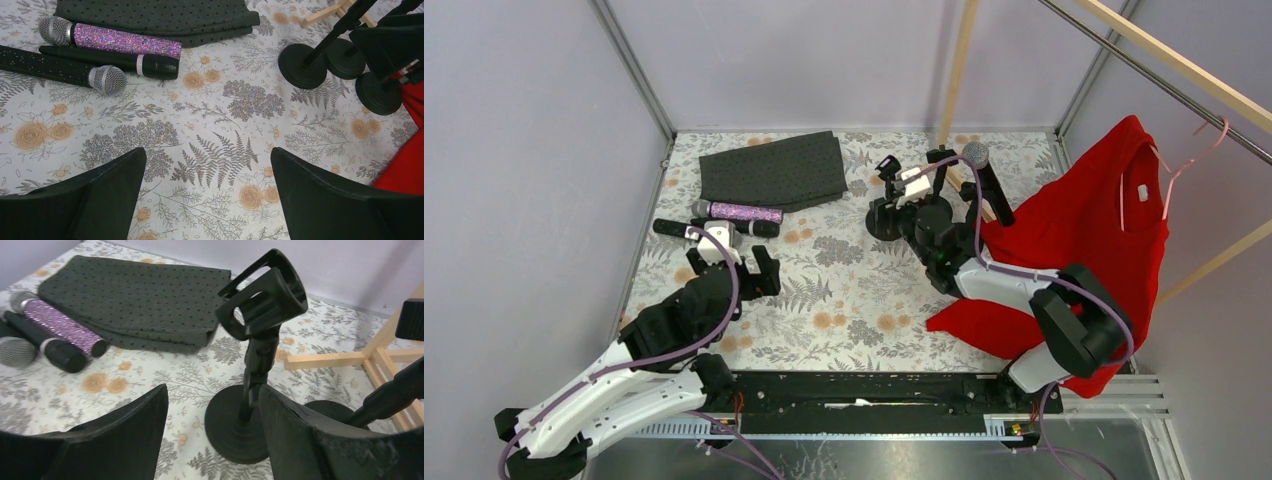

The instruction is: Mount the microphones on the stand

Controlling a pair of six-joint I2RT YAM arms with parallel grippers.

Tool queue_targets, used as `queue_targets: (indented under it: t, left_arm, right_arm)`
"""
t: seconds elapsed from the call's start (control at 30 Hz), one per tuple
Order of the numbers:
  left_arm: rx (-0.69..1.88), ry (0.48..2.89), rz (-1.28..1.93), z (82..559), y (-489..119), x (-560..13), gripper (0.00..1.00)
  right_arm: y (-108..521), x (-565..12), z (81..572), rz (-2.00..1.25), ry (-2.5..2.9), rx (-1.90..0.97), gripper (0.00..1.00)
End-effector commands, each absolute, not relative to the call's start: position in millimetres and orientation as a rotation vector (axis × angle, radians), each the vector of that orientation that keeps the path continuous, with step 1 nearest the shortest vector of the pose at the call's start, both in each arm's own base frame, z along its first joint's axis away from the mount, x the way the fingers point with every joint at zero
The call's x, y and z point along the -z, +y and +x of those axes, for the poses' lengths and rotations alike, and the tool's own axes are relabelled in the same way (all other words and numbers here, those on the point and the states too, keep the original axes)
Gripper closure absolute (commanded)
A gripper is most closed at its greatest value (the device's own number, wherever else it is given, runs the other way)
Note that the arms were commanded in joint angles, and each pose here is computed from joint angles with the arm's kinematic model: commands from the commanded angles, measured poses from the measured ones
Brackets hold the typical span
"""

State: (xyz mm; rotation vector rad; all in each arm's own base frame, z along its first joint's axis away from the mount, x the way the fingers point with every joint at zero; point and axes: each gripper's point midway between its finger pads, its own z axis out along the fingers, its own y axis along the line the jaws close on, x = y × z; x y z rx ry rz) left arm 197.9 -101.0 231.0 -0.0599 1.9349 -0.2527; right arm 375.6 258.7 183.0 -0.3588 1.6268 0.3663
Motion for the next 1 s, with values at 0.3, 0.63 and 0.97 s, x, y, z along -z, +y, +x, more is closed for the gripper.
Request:
queue_targets:
  t: [0.3, 0.63, 0.97]
  left_arm:
    - [0.250, 1.911, -0.070, 203.9, -105.1, -235.3, 0.01]
    - [0.249, 1.908, -0.066, 204.5, -105.7, -235.8, 0.01]
    - [0.239, 1.911, -0.066, 205.3, -105.3, -234.5, 0.01]
  right_arm:
    - [253.4, -198.9, 448.0, -0.339, 1.540, -0.246, 0.30]
    - [262.5, -191.3, 471.6, -0.385, 1.505, -0.215, 0.42]
    - [272.2, -195.7, 461.9, -0.436, 1.419, -0.278, 0.69]
